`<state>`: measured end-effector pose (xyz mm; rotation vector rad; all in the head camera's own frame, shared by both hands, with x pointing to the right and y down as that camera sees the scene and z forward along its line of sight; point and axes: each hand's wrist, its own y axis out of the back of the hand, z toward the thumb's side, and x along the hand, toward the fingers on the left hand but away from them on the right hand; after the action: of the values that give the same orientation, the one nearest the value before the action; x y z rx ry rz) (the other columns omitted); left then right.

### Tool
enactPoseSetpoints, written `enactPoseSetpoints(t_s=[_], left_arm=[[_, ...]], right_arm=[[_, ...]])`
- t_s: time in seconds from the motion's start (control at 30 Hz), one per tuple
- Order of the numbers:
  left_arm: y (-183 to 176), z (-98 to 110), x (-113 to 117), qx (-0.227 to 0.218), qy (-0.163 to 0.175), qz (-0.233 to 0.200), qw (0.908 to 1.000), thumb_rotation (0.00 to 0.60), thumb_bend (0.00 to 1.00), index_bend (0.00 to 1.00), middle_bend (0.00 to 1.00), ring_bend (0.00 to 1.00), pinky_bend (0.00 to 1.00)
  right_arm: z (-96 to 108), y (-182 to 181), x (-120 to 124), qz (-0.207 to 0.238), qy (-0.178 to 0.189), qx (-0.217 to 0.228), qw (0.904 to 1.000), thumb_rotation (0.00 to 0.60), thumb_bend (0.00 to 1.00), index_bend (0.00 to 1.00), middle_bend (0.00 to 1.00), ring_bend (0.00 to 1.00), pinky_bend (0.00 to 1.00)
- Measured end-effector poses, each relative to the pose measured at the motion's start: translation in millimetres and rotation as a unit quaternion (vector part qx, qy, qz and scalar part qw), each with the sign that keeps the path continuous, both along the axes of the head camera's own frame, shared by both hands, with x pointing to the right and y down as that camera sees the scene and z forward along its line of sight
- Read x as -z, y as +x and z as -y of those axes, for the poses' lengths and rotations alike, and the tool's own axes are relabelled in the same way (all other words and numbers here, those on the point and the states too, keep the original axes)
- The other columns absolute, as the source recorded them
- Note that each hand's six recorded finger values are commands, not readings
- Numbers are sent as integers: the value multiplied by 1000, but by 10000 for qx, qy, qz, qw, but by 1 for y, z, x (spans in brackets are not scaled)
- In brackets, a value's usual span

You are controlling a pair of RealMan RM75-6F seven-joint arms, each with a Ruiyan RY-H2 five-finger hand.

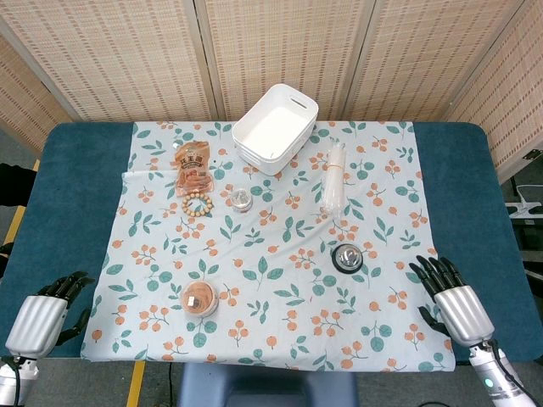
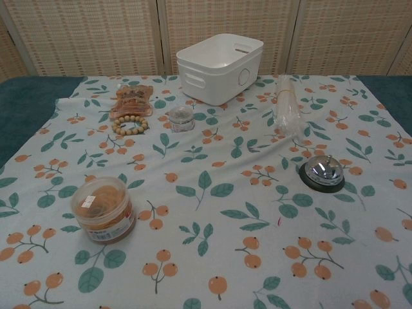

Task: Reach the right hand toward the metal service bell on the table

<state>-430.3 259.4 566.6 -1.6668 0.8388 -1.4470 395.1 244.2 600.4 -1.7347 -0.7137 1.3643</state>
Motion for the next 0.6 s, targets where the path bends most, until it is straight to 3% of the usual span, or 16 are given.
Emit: enactPoseSetpoints(t_s=[0.3, 0.33, 0.47, 0.6], left_arm=[[0, 0, 2, 16, 17, 9, 10000, 600, 412, 251, 210, 268, 471], [0, 0, 2, 23, 22, 4, 10000, 600, 411, 251, 210, 268, 472], [-1, 1, 3, 66, 36, -11, 10000, 600, 411, 252, 210, 268, 471], [-3, 2, 4, 93, 72, -19, 9999, 600, 410, 253, 210, 268, 472]], right_arm=[[-1, -1, -2, -15, -27, 32, 10000, 600, 293, 0, 0, 0, 0], [-2, -1, -3, -29, -38, 39, 10000, 600, 341, 0, 0, 0, 0], [-1, -5, -9, -68, -100, 110, 9999, 600, 962, 0, 0, 0, 0], [6, -15, -21, -81, -32, 233, 9997, 600, 1000, 0, 0, 0, 0]])
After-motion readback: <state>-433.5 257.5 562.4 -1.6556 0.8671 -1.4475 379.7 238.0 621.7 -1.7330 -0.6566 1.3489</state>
